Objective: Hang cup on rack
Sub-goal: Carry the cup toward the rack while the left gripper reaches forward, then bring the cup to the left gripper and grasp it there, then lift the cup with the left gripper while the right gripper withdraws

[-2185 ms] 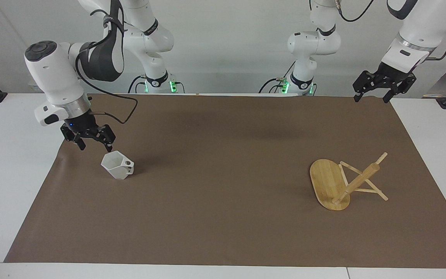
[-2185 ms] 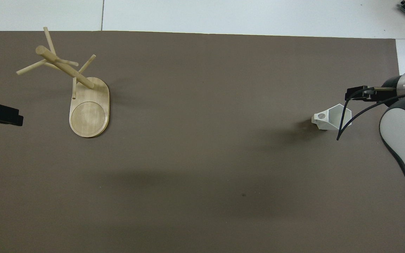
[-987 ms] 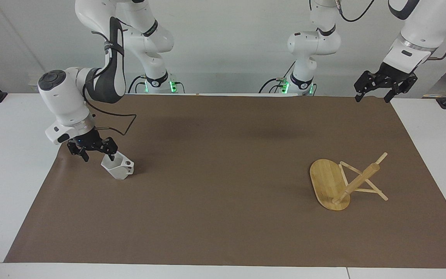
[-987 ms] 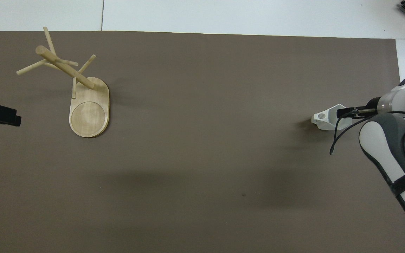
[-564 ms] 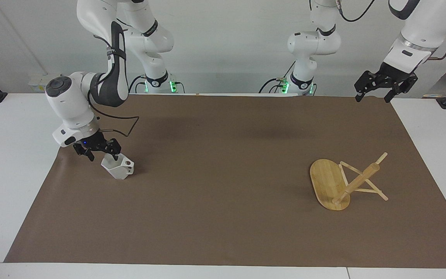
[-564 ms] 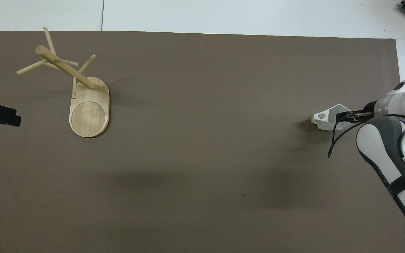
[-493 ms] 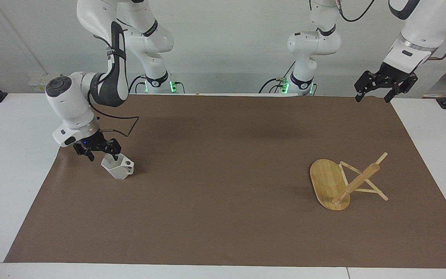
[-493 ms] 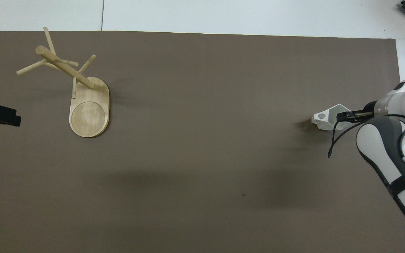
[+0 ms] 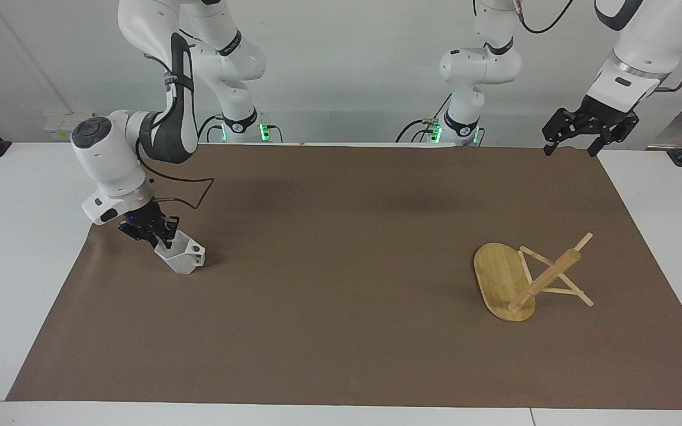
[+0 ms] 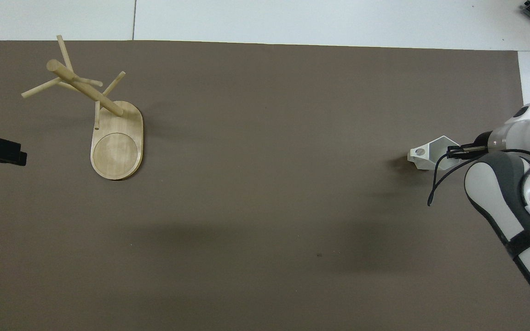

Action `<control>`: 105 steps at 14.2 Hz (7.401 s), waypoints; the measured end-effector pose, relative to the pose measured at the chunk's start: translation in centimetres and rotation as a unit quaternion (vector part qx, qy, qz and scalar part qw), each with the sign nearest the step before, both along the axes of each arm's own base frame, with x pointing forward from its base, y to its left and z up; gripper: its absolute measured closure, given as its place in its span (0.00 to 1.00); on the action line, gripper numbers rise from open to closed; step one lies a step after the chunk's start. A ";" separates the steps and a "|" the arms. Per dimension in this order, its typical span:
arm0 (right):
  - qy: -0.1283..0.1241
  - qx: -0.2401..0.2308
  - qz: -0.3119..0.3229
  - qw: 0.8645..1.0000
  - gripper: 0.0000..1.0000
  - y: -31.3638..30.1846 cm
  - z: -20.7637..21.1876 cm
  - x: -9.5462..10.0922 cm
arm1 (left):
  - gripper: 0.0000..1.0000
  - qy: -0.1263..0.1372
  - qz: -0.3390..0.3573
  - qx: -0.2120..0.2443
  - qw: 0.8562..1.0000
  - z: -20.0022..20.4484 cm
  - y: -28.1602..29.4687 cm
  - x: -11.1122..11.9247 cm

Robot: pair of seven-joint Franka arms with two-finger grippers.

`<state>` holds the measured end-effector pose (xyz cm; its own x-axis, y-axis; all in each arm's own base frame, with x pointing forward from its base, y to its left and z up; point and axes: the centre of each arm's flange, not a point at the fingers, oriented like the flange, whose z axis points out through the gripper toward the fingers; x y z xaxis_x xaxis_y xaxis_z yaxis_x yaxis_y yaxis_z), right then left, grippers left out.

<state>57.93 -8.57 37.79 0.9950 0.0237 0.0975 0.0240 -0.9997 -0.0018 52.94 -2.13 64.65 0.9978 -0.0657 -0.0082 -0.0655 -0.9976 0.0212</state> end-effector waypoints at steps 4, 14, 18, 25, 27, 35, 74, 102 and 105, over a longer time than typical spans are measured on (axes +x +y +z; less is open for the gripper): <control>-0.005 0.003 -0.004 1.000 0.97 0.7 0.3 0.3 | 0.00 0.000 -0.002 0.000 1.000 0.0 -0.2 0.0; -0.028 0.073 -0.034 0.996 0.97 3.9 3.4 2.2 | 0.00 -0.027 -0.009 -0.003 1.000 0.0 -1.1 0.7; -0.031 0.131 -0.045 0.990 0.97 7.4 4.0 2.6 | 0.00 -0.031 -0.026 -0.022 0.999 -0.1 -3.4 0.6; -0.011 0.161 0.039 0.986 0.97 22.0 4.6 1.3 | 0.00 -0.040 0.034 -0.100 0.994 0.1 -10.9 0.1; 0.000 0.183 0.045 0.982 0.97 25.0 4.7 0.6 | 0.00 -0.039 0.089 -0.132 0.987 0.2 -12.6 0.0; 0.022 0.287 0.019 0.958 0.97 29.9 5.6 -0.6 | 0.00 0.014 0.346 -0.201 0.916 -2.4 -14.6 1.8; 0.054 0.538 -0.063 0.839 0.77 37.4 12.2 -1.3 | 0.33 0.213 0.720 -0.154 0.642 -8.2 -21.5 2.6; -0.021 0.109 0.059 0.992 0.00 21.6 6.0 3.5 | 0.33 0.194 0.931 -0.200 0.236 -15.0 -11.6 7.3; -0.006 0.034 0.055 0.998 0.00 16.9 5.5 3.9 | 0.33 0.193 0.940 -0.197 0.202 -16.1 -10.7 7.8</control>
